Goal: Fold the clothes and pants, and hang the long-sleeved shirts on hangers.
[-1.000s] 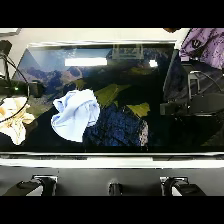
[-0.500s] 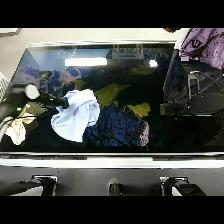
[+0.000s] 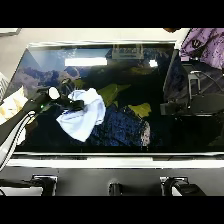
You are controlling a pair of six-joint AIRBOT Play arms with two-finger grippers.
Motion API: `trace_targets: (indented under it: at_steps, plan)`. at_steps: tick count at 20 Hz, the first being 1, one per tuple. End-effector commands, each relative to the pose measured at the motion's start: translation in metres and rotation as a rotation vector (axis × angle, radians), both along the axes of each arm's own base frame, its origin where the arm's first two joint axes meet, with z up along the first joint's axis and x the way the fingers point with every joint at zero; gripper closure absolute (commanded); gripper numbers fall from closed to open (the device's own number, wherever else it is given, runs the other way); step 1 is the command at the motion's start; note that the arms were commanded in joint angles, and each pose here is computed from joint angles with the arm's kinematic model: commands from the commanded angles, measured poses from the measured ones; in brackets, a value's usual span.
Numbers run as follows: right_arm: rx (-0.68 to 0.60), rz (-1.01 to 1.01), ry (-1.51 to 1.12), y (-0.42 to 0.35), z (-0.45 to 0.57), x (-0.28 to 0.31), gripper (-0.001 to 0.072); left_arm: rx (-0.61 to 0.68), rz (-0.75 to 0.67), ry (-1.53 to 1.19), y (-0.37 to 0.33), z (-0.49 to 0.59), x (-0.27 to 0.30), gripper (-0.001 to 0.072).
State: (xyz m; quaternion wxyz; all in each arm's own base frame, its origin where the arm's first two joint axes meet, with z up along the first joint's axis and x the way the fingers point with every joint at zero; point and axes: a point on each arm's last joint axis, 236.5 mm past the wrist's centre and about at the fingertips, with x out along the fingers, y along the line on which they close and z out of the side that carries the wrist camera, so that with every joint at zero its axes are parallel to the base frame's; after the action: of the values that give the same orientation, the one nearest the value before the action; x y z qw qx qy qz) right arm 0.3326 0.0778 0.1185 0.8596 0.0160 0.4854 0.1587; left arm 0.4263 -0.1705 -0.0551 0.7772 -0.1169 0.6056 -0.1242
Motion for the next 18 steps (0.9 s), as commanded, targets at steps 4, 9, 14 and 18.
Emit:
trace_targets:
  at_steps: [4,9,14,18]
  plan:
    - [-0.057,0.000,0.032,-0.012,-0.001,-0.014,0.0633,-0.449,-0.194,-0.090,-0.200,0.115,-0.048,0.0691]
    - [-0.124,0.002,0.090,-0.026,-0.008,-0.031,0.0591,-0.521,-0.120,-0.104,-0.295,0.084,-0.076,0.0690]
    - [-0.226,-0.100,0.029,-0.065,-0.004,-0.014,0.0345,-0.490,-0.036,-0.061,-0.241,0.074,-0.033,0.0151]
    - [-0.003,-0.240,0.184,-0.073,-0.049,-0.030,0.0164,-0.322,-0.022,-0.089,-0.092,0.101,0.008,0.0151]
